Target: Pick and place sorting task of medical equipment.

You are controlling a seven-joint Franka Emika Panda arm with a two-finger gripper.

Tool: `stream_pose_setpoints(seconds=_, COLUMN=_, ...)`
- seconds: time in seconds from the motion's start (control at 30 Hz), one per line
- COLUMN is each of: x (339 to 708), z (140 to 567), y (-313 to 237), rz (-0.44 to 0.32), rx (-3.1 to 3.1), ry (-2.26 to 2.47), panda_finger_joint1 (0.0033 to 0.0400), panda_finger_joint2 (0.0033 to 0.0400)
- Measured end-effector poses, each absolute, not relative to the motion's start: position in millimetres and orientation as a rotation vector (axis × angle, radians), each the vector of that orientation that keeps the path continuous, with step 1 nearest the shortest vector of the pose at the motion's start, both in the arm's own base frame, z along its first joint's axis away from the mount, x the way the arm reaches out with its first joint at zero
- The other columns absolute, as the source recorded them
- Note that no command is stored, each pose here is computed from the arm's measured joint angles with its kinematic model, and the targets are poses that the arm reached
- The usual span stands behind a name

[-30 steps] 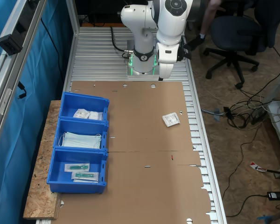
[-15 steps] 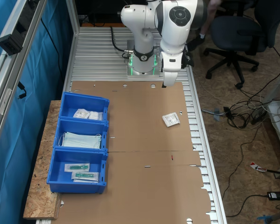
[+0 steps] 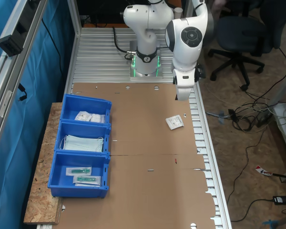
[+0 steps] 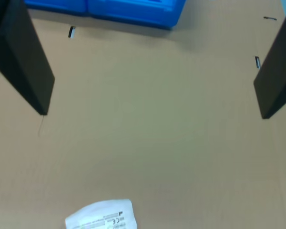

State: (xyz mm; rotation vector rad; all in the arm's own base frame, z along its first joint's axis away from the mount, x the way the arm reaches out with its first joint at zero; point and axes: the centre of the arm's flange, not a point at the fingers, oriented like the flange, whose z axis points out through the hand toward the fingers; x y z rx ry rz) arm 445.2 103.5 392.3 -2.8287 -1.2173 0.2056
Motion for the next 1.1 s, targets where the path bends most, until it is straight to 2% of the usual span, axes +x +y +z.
stream_pose_setpoints(seconds=0.6, x=434, z=320, y=115, rz=0.072, rx=-2.827, ry=-1.227, panda_finger_joint1=0.0400, panda_finger_joint2=0.0400)
stream_pose_setpoints(seconds=1.1, x=427, z=243, y=108, rz=0.015, rx=-2.818, ry=-1.178, panda_finger_joint1=0.0400, panda_finger_joint2=0.0400)
